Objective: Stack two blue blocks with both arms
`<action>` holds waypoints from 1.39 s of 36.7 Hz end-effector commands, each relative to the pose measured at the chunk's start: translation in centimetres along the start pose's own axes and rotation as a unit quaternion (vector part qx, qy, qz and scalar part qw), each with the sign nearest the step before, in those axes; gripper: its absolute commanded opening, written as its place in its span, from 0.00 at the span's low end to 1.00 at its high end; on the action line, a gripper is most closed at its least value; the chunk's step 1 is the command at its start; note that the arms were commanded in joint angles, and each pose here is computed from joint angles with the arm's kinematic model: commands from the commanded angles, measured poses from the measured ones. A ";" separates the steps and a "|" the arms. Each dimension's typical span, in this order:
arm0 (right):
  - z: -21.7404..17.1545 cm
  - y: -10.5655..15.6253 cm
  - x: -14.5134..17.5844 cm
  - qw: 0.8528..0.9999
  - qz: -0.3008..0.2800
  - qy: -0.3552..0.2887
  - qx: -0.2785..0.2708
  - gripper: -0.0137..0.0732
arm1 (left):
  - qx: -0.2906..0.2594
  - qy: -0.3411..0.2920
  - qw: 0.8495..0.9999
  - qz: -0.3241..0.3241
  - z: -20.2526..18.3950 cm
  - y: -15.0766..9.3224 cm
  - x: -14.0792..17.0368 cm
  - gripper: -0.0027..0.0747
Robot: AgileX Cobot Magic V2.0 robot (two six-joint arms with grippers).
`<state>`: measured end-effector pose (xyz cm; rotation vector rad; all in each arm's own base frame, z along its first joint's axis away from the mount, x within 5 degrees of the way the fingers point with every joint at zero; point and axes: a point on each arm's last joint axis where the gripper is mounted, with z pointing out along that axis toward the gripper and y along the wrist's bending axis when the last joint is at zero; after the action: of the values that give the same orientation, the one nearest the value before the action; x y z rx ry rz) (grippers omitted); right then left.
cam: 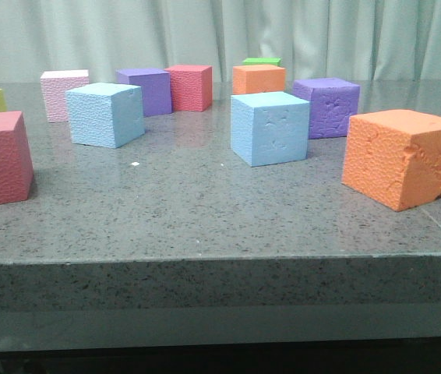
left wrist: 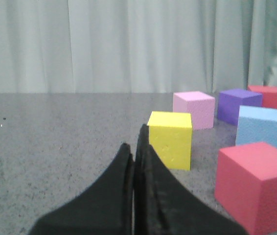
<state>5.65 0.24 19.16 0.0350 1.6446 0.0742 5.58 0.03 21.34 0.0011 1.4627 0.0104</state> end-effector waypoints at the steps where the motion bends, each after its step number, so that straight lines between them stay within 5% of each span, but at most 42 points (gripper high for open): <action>1: -0.3 -0.1 -1.5 0.997 -0.006 -0.080 0.008 0.08 | -0.002 -0.081 0.997 -0.006 -0.3 0.0 -1.4 0.01; 13: -1.0 -0.3 -4.0 0.978 0.003 -0.210 0.017 0.08 | -0.004 -0.220 0.975 -0.010 -1.0 0.1 -3.9 0.01; 23: -3.5 0.3 -10.0 0.962 0.003 -0.275 0.006 0.08 | -0.003 -0.298 0.955 -0.010 -2.4 0.1 -9.1 0.01; 31: -3.9 1.3 -14.1 0.996 -0.004 -0.089 -0.019 0.08 | 0.000 -0.087 0.996 -0.010 -1.5 0.1 -12.4 0.01; 38: -0.4 1.9 -17.6 0.999 0.016 0.033 -0.034 0.08 | 0.001 0.116 0.993 -0.010 3.2 0.1 -13.9 0.01; 46: 1.2 2.2 -18.3 0.997 0.053 0.043 -0.048 0.10 | 0.001 0.141 0.990 -0.010 5.6 0.1 -15.1 0.01; 51: 1.2 2.2 -18.4 0.997 0.053 0.041 -0.048 0.36 | 0.001 0.124 0.992 -0.010 5.6 0.1 -15.4 0.02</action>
<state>7.97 1.36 35.70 0.0254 1.8258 0.2393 9.37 0.02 35.28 -0.0016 1.8338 0.0019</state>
